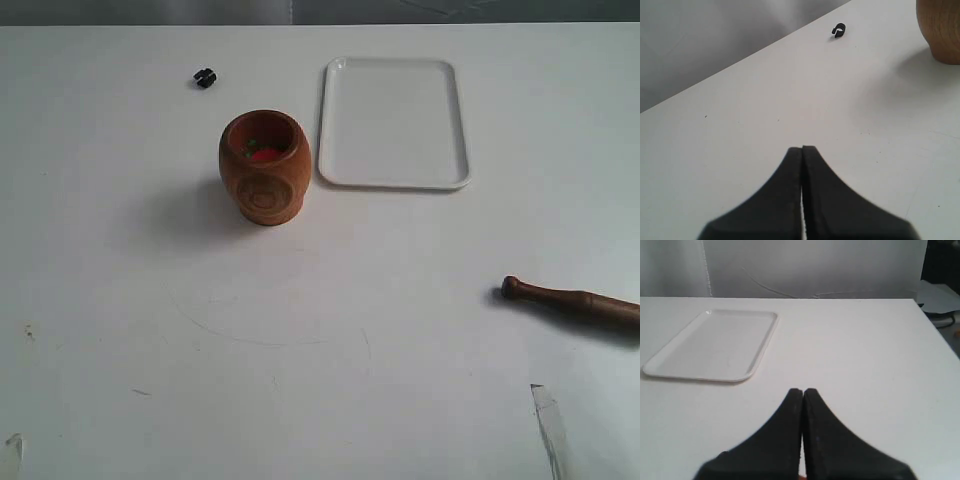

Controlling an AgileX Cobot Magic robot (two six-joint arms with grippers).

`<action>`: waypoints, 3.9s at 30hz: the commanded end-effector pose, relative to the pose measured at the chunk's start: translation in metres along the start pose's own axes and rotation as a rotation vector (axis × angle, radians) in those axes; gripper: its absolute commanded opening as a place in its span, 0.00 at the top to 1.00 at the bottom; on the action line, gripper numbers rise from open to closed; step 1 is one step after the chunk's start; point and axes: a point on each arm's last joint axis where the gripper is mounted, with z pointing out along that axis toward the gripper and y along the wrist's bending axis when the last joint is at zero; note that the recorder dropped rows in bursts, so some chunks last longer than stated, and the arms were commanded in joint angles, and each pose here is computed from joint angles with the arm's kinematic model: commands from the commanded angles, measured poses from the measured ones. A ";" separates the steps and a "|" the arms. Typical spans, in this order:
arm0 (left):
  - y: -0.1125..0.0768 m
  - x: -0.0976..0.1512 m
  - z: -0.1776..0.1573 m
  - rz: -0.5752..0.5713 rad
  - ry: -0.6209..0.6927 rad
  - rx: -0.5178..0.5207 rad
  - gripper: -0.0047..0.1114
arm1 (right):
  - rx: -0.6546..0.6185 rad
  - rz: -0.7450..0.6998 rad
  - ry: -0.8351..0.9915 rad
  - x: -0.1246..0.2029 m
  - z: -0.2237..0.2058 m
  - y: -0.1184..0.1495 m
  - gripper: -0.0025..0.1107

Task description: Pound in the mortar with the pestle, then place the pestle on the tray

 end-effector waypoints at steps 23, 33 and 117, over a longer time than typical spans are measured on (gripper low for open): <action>-0.001 0.000 0.000 -0.012 -0.007 0.008 0.96 | 0.001 0.073 -0.940 -0.097 -0.050 -0.003 0.98; -0.001 0.000 0.000 -0.012 -0.007 0.008 0.96 | -0.002 0.074 -0.116 -0.144 0.066 0.001 0.98; -0.001 0.000 0.000 -0.012 -0.007 0.008 0.96 | -0.669 -0.972 1.303 -0.003 0.214 0.071 0.44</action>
